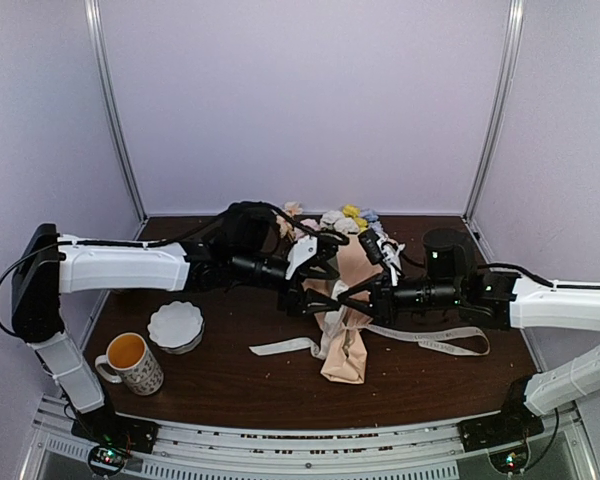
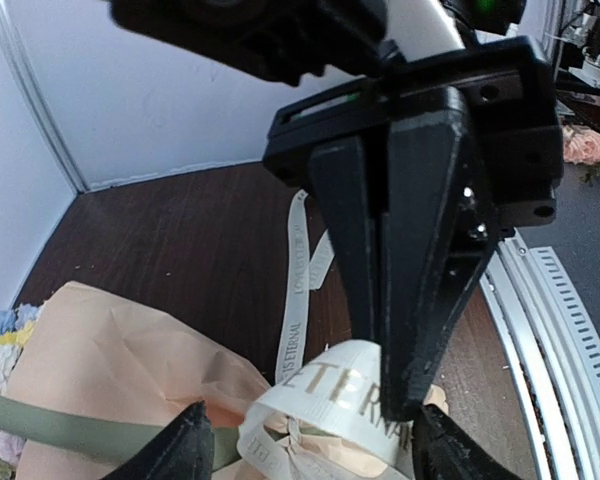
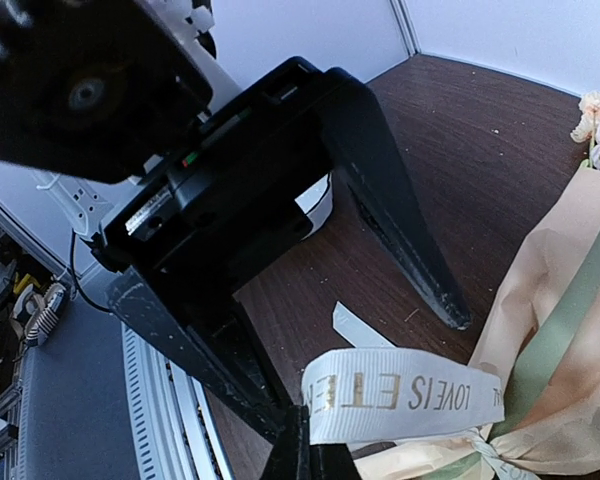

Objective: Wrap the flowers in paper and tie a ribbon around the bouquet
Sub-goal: Pass from the right arm to the left

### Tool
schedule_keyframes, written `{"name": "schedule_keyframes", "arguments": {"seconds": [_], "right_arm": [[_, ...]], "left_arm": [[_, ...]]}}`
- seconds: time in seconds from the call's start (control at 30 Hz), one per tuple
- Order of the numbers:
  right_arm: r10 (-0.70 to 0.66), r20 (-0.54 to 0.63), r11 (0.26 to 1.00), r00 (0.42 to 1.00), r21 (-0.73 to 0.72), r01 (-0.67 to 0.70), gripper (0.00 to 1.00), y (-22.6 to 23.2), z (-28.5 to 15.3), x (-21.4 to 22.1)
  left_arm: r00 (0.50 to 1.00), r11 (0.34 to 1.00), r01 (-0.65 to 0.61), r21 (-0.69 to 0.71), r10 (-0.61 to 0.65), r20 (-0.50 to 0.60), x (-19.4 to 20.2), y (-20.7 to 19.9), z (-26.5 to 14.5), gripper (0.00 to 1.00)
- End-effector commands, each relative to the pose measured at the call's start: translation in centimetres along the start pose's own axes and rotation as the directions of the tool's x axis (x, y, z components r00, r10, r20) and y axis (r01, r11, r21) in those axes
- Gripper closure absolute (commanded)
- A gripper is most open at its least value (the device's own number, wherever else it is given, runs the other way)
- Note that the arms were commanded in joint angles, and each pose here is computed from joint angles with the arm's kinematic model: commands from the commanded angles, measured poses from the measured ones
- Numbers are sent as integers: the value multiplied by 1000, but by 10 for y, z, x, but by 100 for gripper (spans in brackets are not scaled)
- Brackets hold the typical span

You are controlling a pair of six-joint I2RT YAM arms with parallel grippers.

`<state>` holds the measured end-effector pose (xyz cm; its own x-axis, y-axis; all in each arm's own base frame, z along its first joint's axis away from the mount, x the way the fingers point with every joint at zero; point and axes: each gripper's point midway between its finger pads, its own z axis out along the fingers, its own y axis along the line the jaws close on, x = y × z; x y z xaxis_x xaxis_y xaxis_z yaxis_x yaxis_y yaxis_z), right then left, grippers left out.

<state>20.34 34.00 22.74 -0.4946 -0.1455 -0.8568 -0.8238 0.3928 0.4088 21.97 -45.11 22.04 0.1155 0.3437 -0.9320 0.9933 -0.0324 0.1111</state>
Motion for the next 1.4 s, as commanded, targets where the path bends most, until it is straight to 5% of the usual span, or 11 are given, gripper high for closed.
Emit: {"name": "schedule_keyframes", "arguments": {"seconds": [0.0, 0.4, 0.8, 1.0, 1.17, 1.27, 1.37], "right_arm": [[-39, 28, 998, 999, -50, 41, 100, 14, -6, -16], [-41, 27, 995, 999, -89, 43, 100, 20, -4, -17], [-36, 19, 993, 999, -112, 37, 100, 23, -4, -15], [-37, 24, 996, 999, -84, 39, 100, 19, -7, -15], [-31, 17, 998, 999, -52, 32, 100, 14, -8, -14], [-9, 22, 998, 1000, 70, 8, 80, -7, -14, -16], [77, 21, 932, 997, 352, -79, 62, -62, -40, -11]], "left_arm": [[999, 997, -33, 68, 34, -20, 6, 1, 6, 34], [1000, 996, -13, 86, 13, -4, 22, 7, 20, 53], [999, 997, -5, 76, 3, 36, 19, 11, 25, 58], [999, 992, 32, 124, -36, 29, 23, 3, 26, 96], [996, 986, 58, 154, -67, 57, 17, -4, 22, 100], [995, 992, 74, 100, -80, 57, 19, 3, 20, 100], [994, 994, 105, 1, -105, 26, 24, 18, 18, 100]]}}
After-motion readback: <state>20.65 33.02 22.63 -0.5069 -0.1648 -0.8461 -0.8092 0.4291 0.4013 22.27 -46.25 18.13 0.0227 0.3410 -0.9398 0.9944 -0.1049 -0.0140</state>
